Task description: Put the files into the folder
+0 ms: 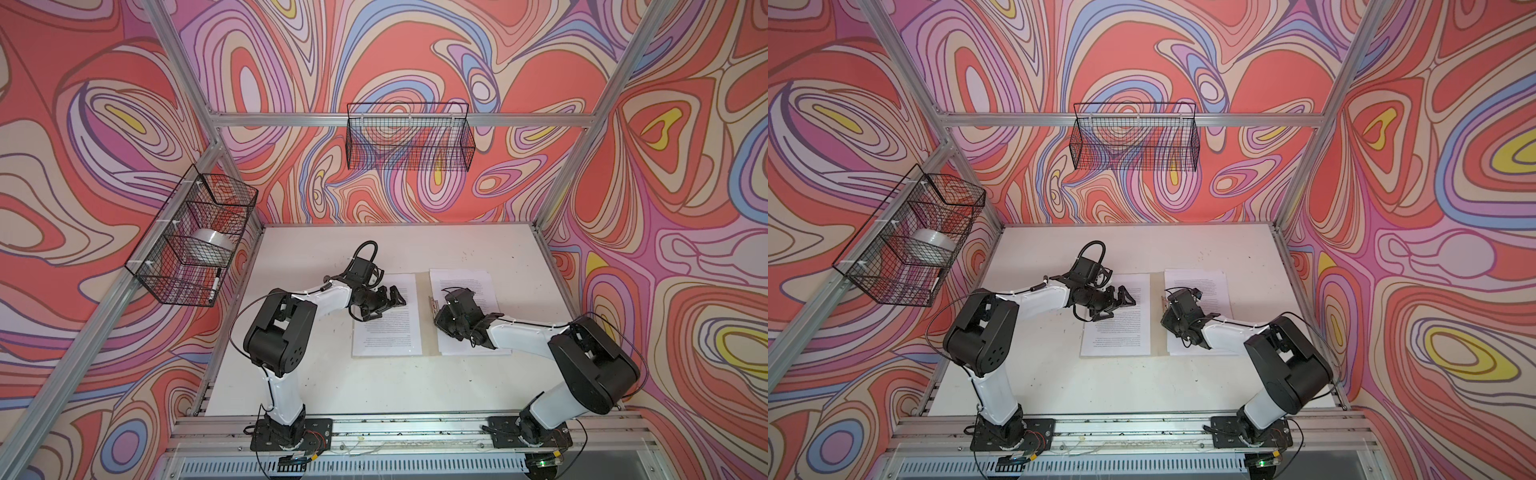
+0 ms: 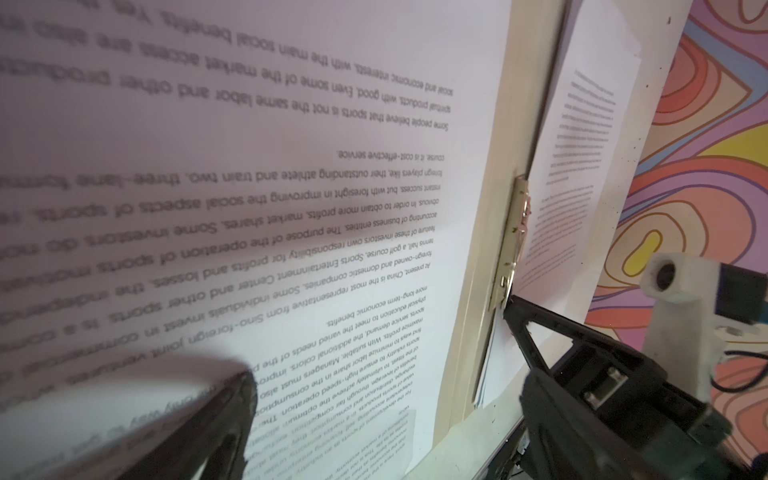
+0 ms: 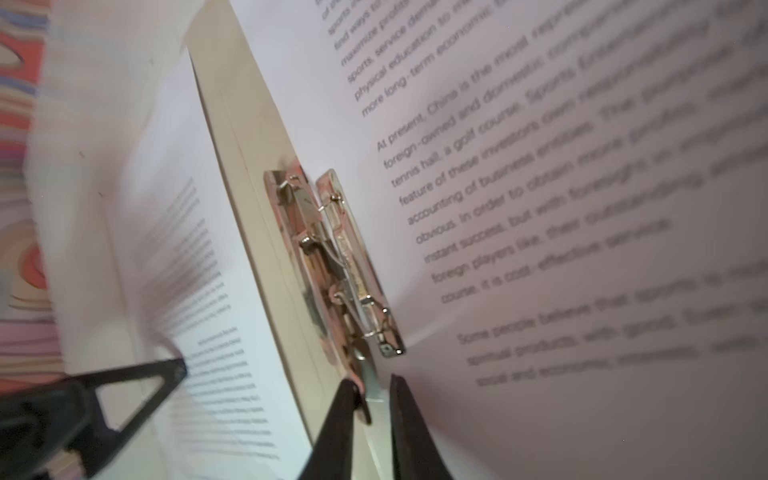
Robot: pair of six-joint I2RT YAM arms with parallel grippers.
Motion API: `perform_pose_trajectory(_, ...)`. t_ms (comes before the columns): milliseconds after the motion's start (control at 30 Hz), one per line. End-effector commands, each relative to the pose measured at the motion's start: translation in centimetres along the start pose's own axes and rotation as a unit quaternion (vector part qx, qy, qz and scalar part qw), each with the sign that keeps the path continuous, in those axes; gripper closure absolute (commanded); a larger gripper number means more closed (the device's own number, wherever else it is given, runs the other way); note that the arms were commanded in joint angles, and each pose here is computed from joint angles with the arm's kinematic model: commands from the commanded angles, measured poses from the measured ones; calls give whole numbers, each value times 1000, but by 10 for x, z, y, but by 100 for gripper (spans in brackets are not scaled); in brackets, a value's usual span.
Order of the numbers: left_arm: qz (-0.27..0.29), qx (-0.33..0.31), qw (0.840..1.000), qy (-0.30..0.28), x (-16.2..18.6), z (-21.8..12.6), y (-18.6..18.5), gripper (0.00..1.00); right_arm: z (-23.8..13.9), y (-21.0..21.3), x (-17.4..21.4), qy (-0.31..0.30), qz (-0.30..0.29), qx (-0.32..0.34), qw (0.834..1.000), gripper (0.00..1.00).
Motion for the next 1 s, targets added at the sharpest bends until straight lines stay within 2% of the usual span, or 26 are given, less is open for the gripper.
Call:
perform_pose_trajectory(0, -5, -21, 1000, 4, -1, -24, -6, 0, -11, 7, 2, 47, -56, 16, 997, 64)
perform_pose_trajectory(67, 3, 7, 1000, -13, -7, -47, -20, 0, -19, 26, -4, 53, -80, -15, 995, 52)
perform_pose_trajectory(167, 11, 26, 999, -41, -10, -82, -28, 0, -37, 44, -15, 40, -119, -18, 992, 36)
perform_pose_trajectory(267, 9, 32, 998, -61, -7, -112, -14, 0, -55, 44, -34, 16, -141, 0, 990, 20)
perform_pose_trajectory(333, 3, 22, 997, -73, -1, -126, 4, 0, -60, 31, -48, 10, -145, 17, 989, 15)
perform_pose_trajectory(433, -22, 21, 996, -88, 5, -139, 35, 0, -66, -2, -72, -11, -122, 39, 992, 11)
perform_pose_trajectory(533, -46, 16, 995, -83, 10, -135, 60, 0, -69, -34, -94, -33, -82, 49, 995, 9)
perform_pose_trajectory(667, -62, 16, 997, -49, 10, -111, 77, 0, -68, -70, -114, -51, -20, 60, 997, 6)
perform_pose_trajectory(800, -74, -7, 996, -44, 6, -96, 91, 0, -70, -94, -125, -79, 26, 64, 994, 6)
perform_pose_trajectory(967, -87, 2, 996, -35, -2, -81, 98, 0, -64, -117, -131, -68, 70, 49, 994, 7)
Point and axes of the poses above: each gripper's point midway between its finger pads, its own z axis out along the fingers, its own y axis along the line the jaws close on, x = y × z, the point moved 9 cm from there along -z, back along the fingers, and after that the axes turned 2 degrees about z, right-handed, at the moved point
